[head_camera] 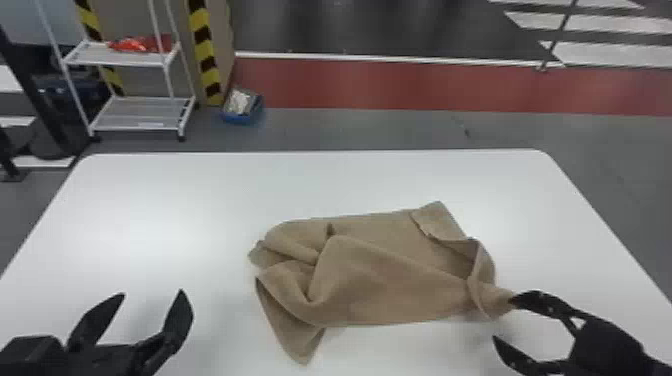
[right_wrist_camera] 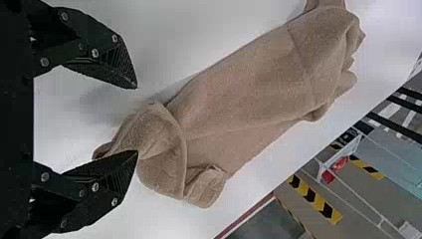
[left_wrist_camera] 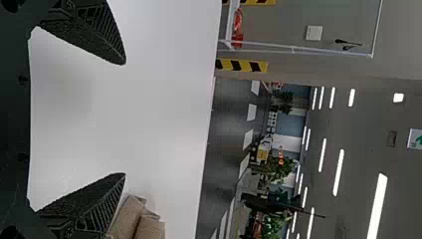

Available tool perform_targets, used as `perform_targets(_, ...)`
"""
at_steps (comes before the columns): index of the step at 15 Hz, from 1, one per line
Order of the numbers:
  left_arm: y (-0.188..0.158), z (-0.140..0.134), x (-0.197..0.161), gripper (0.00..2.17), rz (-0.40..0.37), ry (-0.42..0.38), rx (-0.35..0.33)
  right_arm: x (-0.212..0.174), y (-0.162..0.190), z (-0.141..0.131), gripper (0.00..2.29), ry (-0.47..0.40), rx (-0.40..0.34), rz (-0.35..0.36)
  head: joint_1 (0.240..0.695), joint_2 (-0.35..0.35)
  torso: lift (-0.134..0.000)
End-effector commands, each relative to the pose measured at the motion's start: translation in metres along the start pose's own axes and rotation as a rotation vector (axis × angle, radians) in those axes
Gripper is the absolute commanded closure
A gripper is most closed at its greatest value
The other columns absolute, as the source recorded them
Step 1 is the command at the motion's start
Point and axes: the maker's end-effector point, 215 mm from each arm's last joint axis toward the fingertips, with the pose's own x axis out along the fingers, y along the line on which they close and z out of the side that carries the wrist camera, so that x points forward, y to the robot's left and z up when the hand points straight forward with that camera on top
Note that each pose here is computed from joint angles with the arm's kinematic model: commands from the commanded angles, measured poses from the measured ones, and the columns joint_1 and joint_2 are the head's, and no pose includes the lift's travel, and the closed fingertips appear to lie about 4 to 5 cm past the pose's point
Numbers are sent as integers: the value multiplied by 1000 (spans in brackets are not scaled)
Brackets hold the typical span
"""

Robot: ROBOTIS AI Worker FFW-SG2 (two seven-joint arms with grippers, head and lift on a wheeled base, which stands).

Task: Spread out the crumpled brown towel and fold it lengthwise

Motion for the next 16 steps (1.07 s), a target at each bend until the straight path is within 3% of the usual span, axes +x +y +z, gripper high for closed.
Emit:
perform_targets(1,1,0,-1,83,5,-2,-4,17,5,3,491,7,8,17,695,-51,-125)
perform_targets(3,1,-2,-1,83,6,2,-6,31,2,3,701,15,34,10,695,-34,-125)
perform_targets(4,1,-2,-1,83,6,2,-6,33,0,2,937,16,44,5,695,-28,-125)
perform_targets(6,1,-3,0,83,6,3,-10,30,-11,6,1636,-11,65,-31,695,-24,-125)
perform_targets(9,-1,-5,0,83,1,7,-12,10,-38,4,1686,-68,134,-112,695,-35,-125)
perform_targets(11,-1,-5,1,83,1,7,-11,-20,-77,-10,1686,-101,195,-214,695,-51,-125)
perform_targets(14,-2,-5,2,83,0,7,-12,-61,-119,-60,1683,-84,384,-354,695,-137,-125)
perform_targets(16,-4,-5,2,83,-3,6,-11,-73,-126,-90,1676,-46,460,-419,695,-194,-125)
